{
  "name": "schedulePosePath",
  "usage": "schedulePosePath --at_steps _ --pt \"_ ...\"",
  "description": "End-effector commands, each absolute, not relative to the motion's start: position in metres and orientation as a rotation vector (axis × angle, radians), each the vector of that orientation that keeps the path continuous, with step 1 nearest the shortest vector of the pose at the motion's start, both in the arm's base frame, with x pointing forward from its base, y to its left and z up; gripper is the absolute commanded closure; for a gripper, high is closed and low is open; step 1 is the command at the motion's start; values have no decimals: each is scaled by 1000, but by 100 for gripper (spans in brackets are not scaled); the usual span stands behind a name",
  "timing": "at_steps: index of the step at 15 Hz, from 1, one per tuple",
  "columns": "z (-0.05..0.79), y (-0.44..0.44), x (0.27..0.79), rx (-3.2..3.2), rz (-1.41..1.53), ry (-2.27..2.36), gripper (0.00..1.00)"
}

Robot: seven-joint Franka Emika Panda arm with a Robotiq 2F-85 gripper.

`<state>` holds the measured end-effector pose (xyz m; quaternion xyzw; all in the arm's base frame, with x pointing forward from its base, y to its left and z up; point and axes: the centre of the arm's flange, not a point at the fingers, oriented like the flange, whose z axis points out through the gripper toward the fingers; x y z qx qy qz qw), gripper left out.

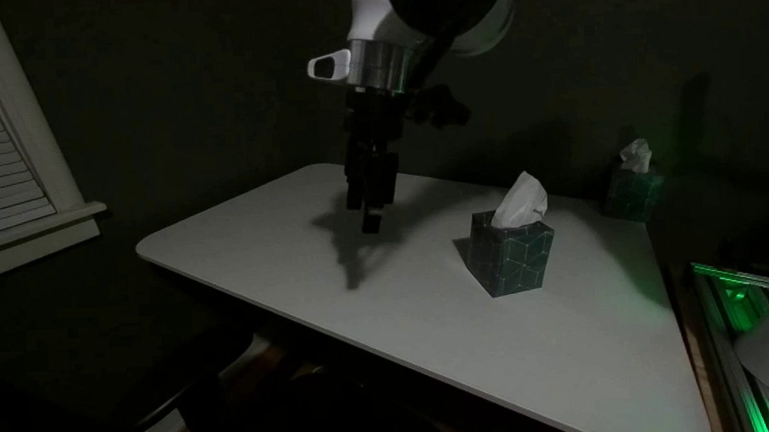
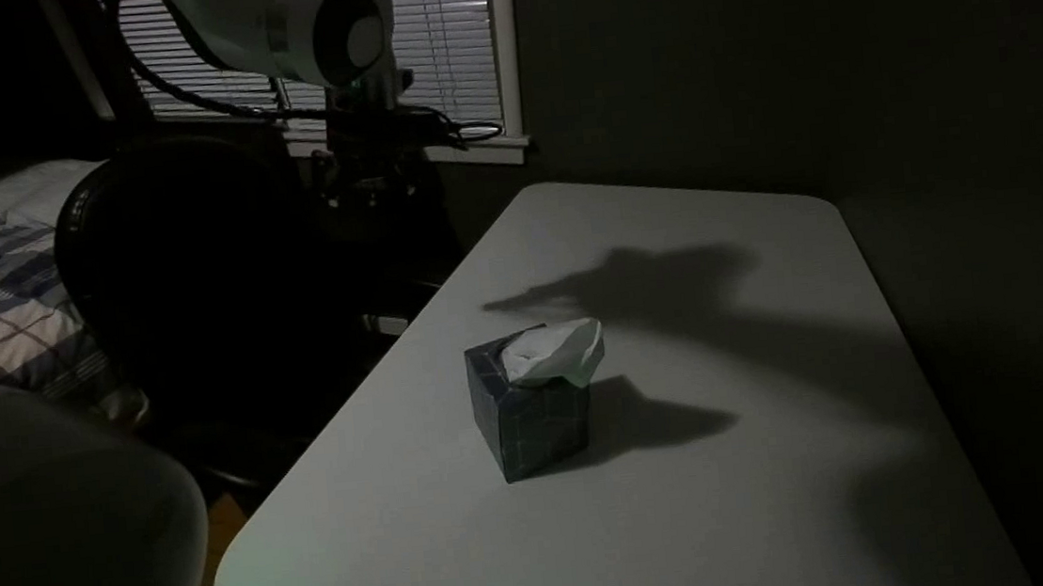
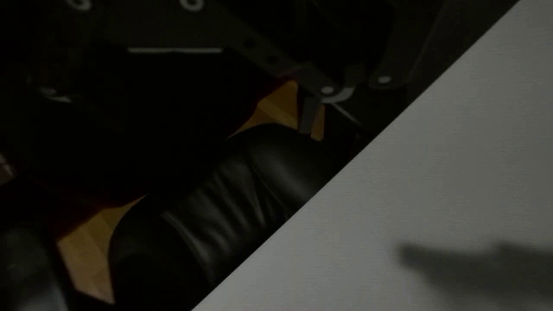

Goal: Push back the chair

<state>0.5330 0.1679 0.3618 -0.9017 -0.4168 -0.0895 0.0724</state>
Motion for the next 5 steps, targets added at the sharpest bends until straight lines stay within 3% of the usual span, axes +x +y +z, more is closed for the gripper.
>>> schedulePosePath --at_steps 1,5 --pt "369 166 524 -2719 -221 -1229 0" --pt "375 163 512 -2735 -195 -1202 0"
